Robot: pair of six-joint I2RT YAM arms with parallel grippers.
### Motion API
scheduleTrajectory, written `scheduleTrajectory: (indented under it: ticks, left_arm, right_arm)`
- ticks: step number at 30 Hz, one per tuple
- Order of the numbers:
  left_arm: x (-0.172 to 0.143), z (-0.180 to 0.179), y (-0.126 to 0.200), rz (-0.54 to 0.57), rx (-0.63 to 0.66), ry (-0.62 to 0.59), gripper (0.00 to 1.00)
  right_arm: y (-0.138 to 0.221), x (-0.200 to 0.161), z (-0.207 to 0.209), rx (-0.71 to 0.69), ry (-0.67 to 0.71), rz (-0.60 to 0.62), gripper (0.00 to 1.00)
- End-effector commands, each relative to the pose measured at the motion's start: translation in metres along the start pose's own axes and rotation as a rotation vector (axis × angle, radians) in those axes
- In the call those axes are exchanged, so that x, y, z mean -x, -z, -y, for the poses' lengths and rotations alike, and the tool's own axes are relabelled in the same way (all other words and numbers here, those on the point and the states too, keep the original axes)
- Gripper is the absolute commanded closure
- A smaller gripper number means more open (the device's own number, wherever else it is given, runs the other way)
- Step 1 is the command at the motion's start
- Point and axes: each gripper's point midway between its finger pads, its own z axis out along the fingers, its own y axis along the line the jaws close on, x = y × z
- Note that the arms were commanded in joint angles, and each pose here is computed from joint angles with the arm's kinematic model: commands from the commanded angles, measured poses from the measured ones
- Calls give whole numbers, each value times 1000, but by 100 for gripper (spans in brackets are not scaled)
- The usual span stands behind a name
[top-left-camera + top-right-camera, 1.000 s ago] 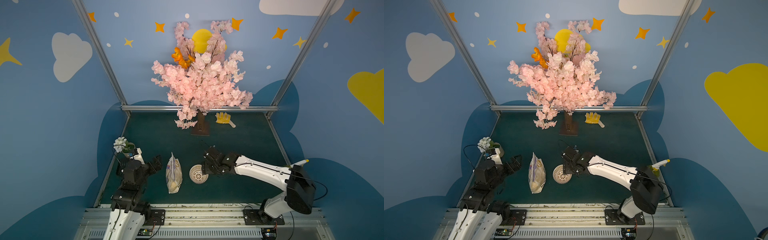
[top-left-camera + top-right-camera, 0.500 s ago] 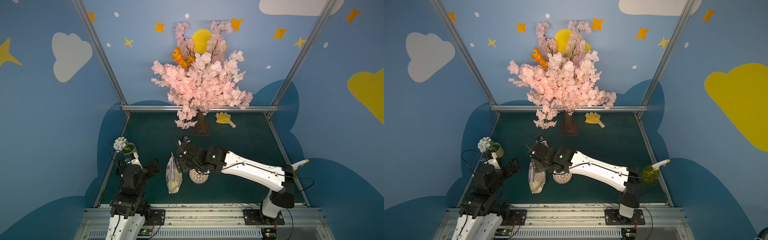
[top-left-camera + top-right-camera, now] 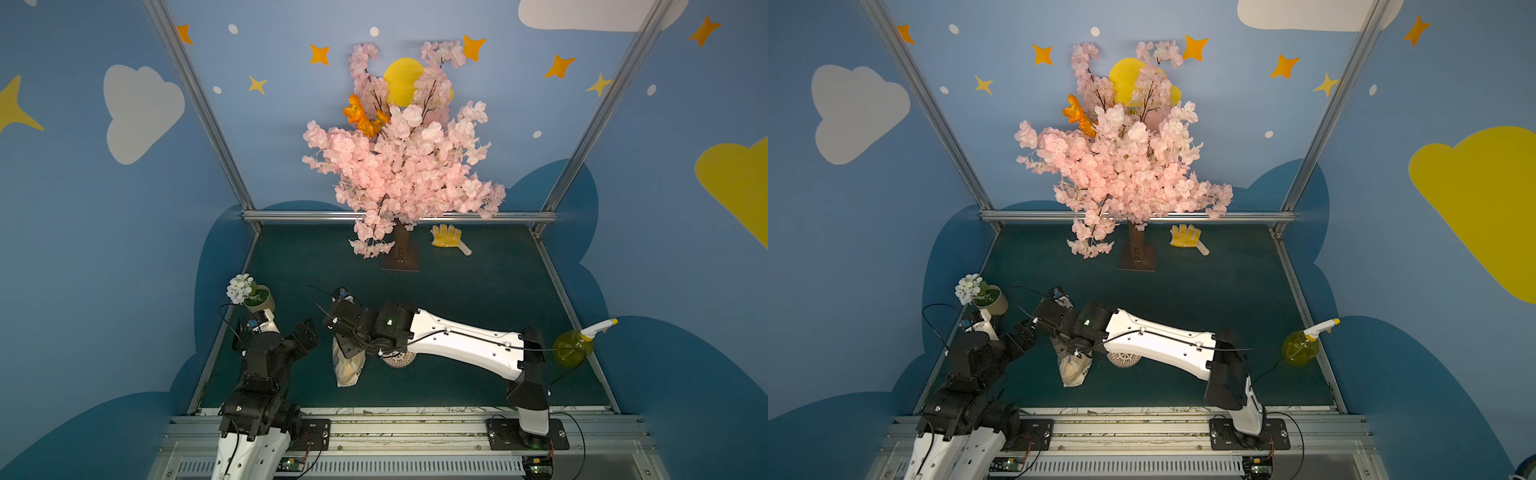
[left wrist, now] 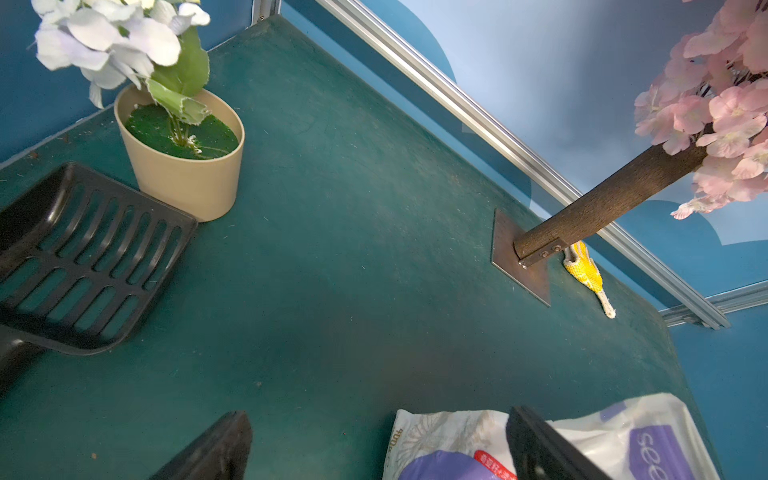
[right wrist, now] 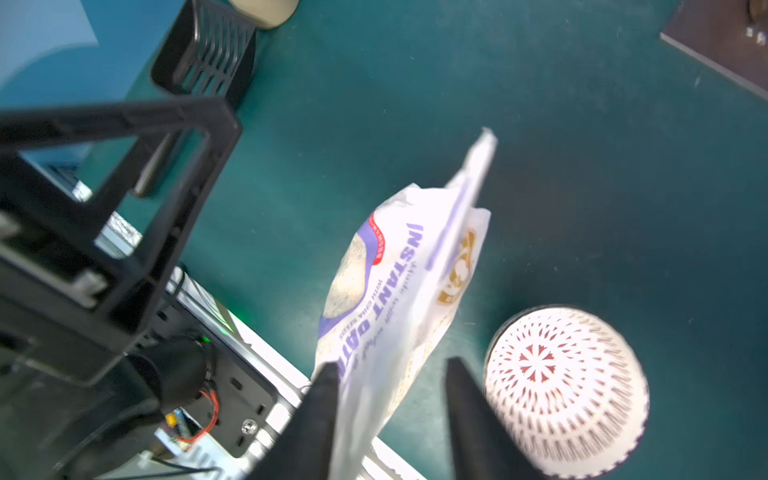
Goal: Pour the oats into the breakfast bowl
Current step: Place the bowl at the center of the board, then pick up the oats bag from the center of the board, then place the oats bag at the center of the board.
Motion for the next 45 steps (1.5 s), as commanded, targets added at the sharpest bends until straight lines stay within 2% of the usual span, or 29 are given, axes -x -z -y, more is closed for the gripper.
scheduleTrajectory:
  ticks: [1,3,6,9,12,13,15,19,25,30,35,39,45]
  left_arm:
    - [2,0,4,2,-1,6,0]
    - [4,3,7,3,-8,9,0]
    - [10,8,12,12,-24,5,0]
    - [19,12,21,29,-25,-11,0]
    - [32,21,33,47,-41,-27,0]
    - [36,24,37,50,-50,-32,0]
    - [43,32,45,57,-72,-43,0]
    - [48,46,55,27,-115,-72,0]
    - [49,66,60,-38,-187,-87,2]
    - [43,102,55,-149,-334,-104,4]
    - [42,130,48,-179,-433,-125,6]
    - [36,148,44,-203,-455,-177,6]
    - [11,179,40,-247,-525,-237,6]
  right_arm:
    - [-10,-2,-7,1,17,-26,81]
    - [-9,2,-11,17,18,-25,100]
    - [4,16,-21,62,26,7,100]
    - [34,40,-29,120,41,85,100]
    - [77,71,-30,160,85,227,100]
    - [92,81,-27,157,47,277,100]
    - [122,99,-19,150,57,376,100]
    - [177,127,8,95,62,547,100]
    - [221,139,99,-70,-22,615,100]
    - [247,129,176,-203,-97,641,100]
    - [258,100,241,-309,-183,626,100]
    - [256,70,278,-365,-254,594,100]
    - [223,19,309,-380,-352,491,100]
